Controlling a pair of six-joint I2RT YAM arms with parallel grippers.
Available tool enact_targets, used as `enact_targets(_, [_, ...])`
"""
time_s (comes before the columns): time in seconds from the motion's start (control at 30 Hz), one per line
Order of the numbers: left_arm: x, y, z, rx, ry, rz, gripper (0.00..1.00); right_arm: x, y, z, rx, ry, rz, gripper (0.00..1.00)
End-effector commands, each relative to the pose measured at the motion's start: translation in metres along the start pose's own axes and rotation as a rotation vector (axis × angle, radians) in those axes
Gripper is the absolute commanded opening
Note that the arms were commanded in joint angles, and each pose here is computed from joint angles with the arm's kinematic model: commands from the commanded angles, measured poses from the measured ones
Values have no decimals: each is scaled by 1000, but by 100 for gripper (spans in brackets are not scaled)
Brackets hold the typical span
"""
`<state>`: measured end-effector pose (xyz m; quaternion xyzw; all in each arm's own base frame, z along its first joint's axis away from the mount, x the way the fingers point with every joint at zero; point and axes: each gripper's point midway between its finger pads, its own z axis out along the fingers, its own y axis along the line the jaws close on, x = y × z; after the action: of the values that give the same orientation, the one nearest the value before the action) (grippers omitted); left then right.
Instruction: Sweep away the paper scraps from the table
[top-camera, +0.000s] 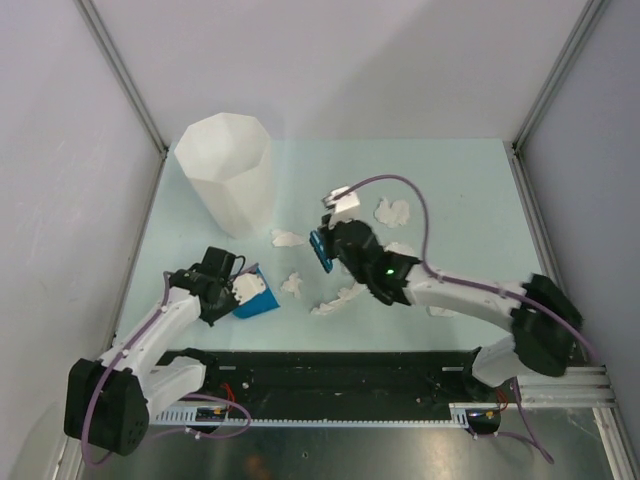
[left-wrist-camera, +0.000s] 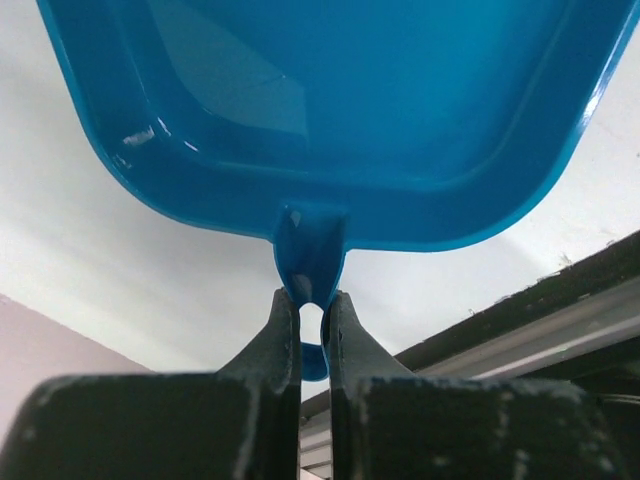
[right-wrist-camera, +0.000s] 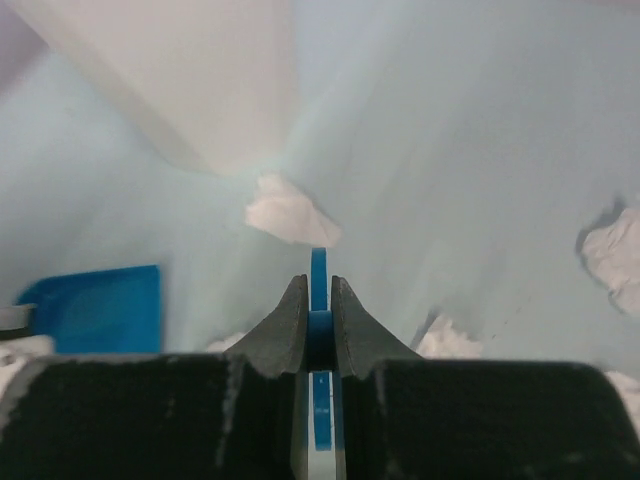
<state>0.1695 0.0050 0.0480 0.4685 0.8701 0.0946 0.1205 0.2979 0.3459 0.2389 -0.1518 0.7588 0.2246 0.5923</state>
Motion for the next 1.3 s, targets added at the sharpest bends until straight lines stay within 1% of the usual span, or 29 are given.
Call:
enact_targets(0.0, [18, -9, 4, 47, 80, 111, 0, 34, 0, 22, 205, 40, -97, 0])
enact_targets(0.03, [17, -9, 5, 48, 75, 121, 0, 41, 6, 26, 203, 57, -104, 0])
enact_targets(0.07, [16, -10, 6, 63, 81, 123, 0, 57, 18, 34, 177, 95, -113, 0])
enact_targets(0.1, [10, -11, 5, 76, 63, 120, 0, 64, 26, 38, 153, 113, -102, 0])
enact_targets(0.13, [7, -12, 5, 85, 62, 106, 0, 75, 44, 42, 86, 148, -50, 0])
enact_targets(0.17, [5, -15, 8, 109, 72, 110, 0, 91, 58, 43, 45, 193, -41, 0])
enact_targets(0.23, [-3, -20, 9, 147, 48, 117, 0, 91, 91, 45, -49, 208, 15, 0])
enact_targets(0.3, [-7, -23, 11, 169, 40, 127, 0, 86, 134, 41, -180, 211, 110, 0])
enact_targets(0.33, [-9, -22, 12, 168, 40, 130, 0, 81, 147, 40, -220, 204, 152, 0])
enact_targets(0.37, [-10, -22, 12, 173, 42, 130, 0, 69, 164, 39, -281, 180, 242, 0])
enact_targets(0.47, [-21, -19, 8, 175, 8, 107, 0, 45, 174, 38, -341, 142, 344, 0])
enact_targets(0.53, [-29, -14, 1, 154, -32, 99, 0, 19, 161, 35, -305, 83, 338, 0])
enact_targets(0.6, [-37, -16, -3, 165, -82, 93, 0, 10, 141, 31, -237, 63, 259, 0])
enact_targets(0.63, [-40, -15, -7, 155, -111, 90, 0, -11, 127, 26, -194, 19, 250, 0])
enact_targets(0.7, [-50, -15, -15, 156, -166, 73, 0, -27, 109, 16, -145, -5, 196, 0])
enact_targets(0.73, [-55, -14, -20, 150, -193, 43, 0, -55, 95, 1, -107, -68, 159, 0])
enact_targets(0.77, [-64, -9, -28, 137, -229, 25, 0, -65, 87, -8, -86, -82, 130, 0])
enact_targets(0.83, [-78, -7, -40, 145, -296, -25, 0, -98, 64, -28, -28, -150, 83, 0])
enact_targets(0.87, [-90, 1, -54, 124, -346, -43, 0, -130, 48, -52, -12, -212, 104, 0])
enact_targets(0.93, [-106, 5, -71, 133, -406, -102, 0, -166, 24, -82, 17, -292, 125, 0])
enact_targets(0.97, [-119, 13, -87, 111, -454, -110, 0, -197, 3, -111, 27, -365, 143, 0])
enact_targets(1.03, [-131, 21, -104, 98, -503, -137, 0, -215, -18, -135, 45, -410, 161, 0])
enact_targets(1.07, [-142, 31, -122, 69, -553, -140, 0, -224, -38, -154, 73, -431, 162, 0])
enact_targets(1.1, [-147, 36, -131, 56, -575, -150, 0, -226, -47, -162, 91, -436, 164, 0])
enact_targets(1.13, [-151, 42, -140, 39, -590, -173, 0, -220, -59, -167, 128, -410, 150, 0])
enact_targets(1.17, [-160, 54, -159, 3, -630, -182, 0, -219, -67, -172, 145, -406, 161, 0])
enact_targets(1.2, [-164, 62, -163, -17, -628, -201, 0, -222, -81, -184, 173, -422, 172, 0])
enact_targets(1.23, [-164, 75, -166, -68, -612, -221, 0, -213, -88, -185, 191, -393, 159, 0])
enact_targets(1.27, [-171, 87, -182, -101, -642, -237, 0, -210, -94, -188, 208, -391, 161, 0])
